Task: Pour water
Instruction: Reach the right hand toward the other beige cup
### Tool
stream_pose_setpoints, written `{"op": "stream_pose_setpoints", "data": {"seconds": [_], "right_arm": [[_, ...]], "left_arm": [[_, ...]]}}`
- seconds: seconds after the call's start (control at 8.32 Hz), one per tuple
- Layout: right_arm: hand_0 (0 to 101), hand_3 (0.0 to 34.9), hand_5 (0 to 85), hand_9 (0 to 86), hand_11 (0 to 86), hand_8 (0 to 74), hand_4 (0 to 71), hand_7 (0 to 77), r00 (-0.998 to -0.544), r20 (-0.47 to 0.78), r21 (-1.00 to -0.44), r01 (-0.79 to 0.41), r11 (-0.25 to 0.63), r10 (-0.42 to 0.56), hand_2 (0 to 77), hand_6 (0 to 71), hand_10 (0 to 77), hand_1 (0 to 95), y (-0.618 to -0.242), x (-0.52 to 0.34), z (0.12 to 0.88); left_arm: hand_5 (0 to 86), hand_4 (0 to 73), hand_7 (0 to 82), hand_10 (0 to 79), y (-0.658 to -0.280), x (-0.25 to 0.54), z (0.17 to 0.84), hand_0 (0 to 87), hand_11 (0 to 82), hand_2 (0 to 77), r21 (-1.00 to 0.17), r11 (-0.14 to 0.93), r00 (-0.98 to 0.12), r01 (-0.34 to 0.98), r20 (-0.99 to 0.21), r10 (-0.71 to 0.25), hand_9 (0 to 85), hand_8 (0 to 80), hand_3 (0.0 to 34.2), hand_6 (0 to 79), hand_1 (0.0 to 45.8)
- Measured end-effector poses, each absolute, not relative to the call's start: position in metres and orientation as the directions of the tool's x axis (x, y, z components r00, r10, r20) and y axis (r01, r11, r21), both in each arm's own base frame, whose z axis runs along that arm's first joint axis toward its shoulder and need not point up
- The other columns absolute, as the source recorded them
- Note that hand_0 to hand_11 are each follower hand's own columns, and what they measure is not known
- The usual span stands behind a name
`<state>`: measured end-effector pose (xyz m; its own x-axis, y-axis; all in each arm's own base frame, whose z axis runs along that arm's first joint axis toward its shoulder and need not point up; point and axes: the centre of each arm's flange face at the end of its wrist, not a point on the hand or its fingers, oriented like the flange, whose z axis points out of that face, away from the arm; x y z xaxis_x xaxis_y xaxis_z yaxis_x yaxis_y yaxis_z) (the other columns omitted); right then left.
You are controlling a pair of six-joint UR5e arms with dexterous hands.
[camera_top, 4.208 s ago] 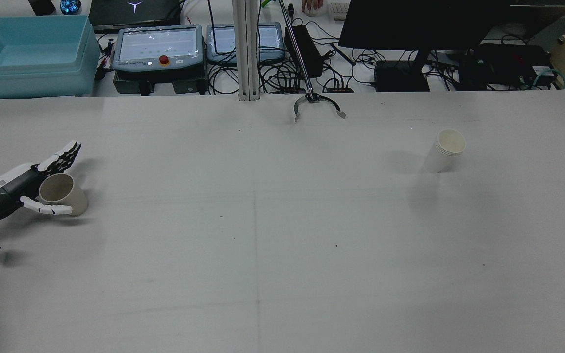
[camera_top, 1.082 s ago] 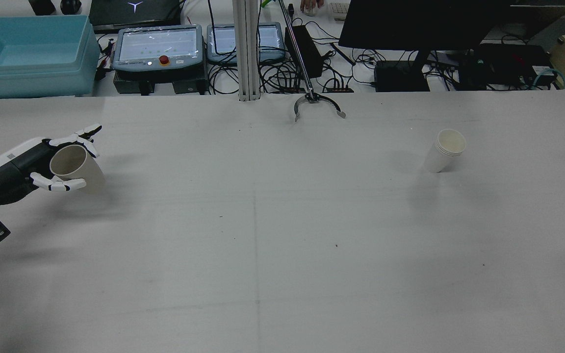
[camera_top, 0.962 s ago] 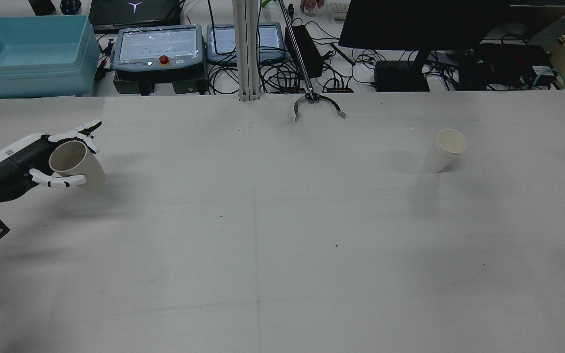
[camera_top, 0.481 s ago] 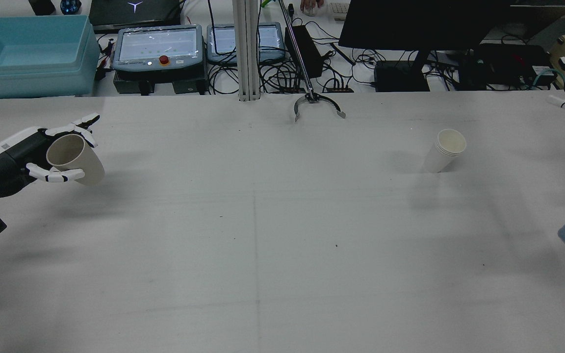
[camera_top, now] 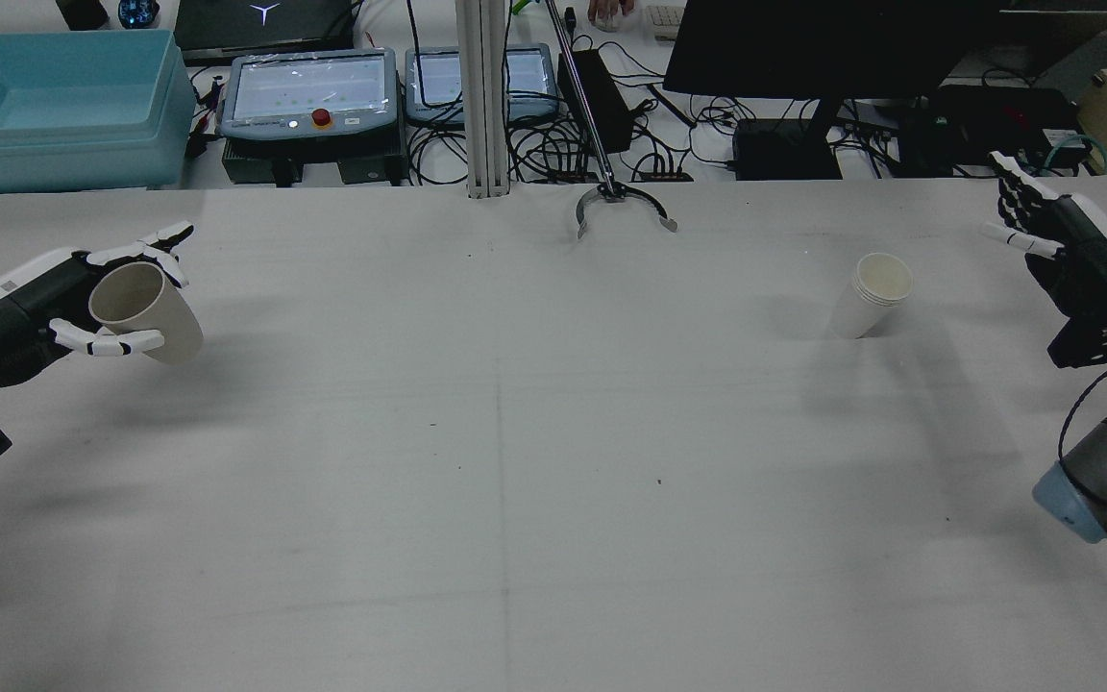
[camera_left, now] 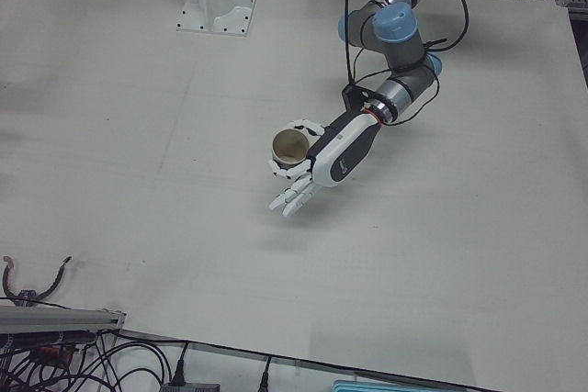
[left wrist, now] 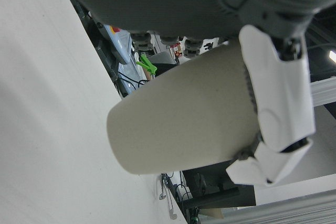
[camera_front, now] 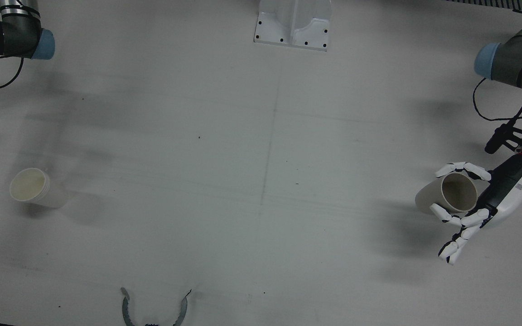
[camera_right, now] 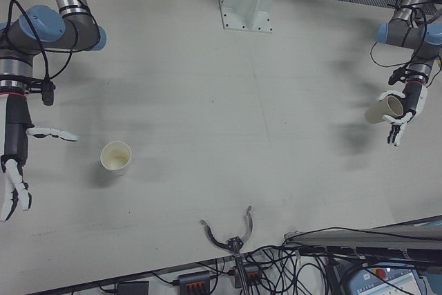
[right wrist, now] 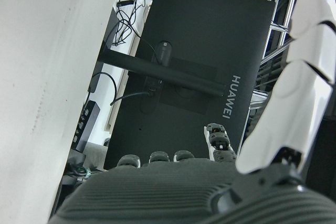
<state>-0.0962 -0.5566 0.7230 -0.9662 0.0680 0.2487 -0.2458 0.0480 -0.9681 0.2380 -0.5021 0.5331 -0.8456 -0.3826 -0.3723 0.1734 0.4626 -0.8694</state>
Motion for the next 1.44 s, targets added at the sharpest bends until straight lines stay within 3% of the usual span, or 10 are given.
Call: {"op": "stream_pose_setpoints", "data": {"seconds": [0.6, 0.84, 1.44], "right_arm": [[46, 4.0, 0.5, 0.5, 0.5, 0.5, 0.5, 1.1, -0.965, 0.241, -0.970, -0.235, 0.071, 0.101, 14.7, 0.5, 0.0, 16.4, -0.544, -0.164, 0.714], [52, 3.3, 1.1, 0.5, 0.5, 0.5, 0.5, 1.1, -0.970, 0.221, -0.973, -0.212, 0.096, 0.098, 16.4, 0.5, 0.0, 25.6, -0.545, -0.172, 0.697], [49, 4.5, 1.1, 0.5, 0.5, 0.5, 0.5, 1.1, -0.965, 0.223, -0.972, -0.210, 0.104, 0.135, 16.4, 0.5, 0.0, 18.5, -0.530, -0.214, 0.695]], "left_arm": [[43.6, 26.7, 8.2, 2.2, -0.498, 0.233, 0.544, 47.6, 5.5, 36.0, -0.880, 0.442, -0.844, 0.175, -0.365, -0.392, 1.1, 0.0, 0.1, 1.6, 22.4], [44.2, 26.7, 8.2, 2.2, -0.498, 0.233, 0.546, 47.7, 5.5, 36.0, -0.881, 0.439, -0.844, 0.175, -0.364, -0.394, 1.1, 0.0, 0.1, 1.6, 22.4], [44.2, 26.2, 8.2, 2.2, -0.498, 0.234, 0.548, 46.8, 5.5, 36.0, -0.882, 0.436, -0.842, 0.177, -0.365, -0.396, 1.1, 0.0, 0.2, 2.7, 22.4]]}}
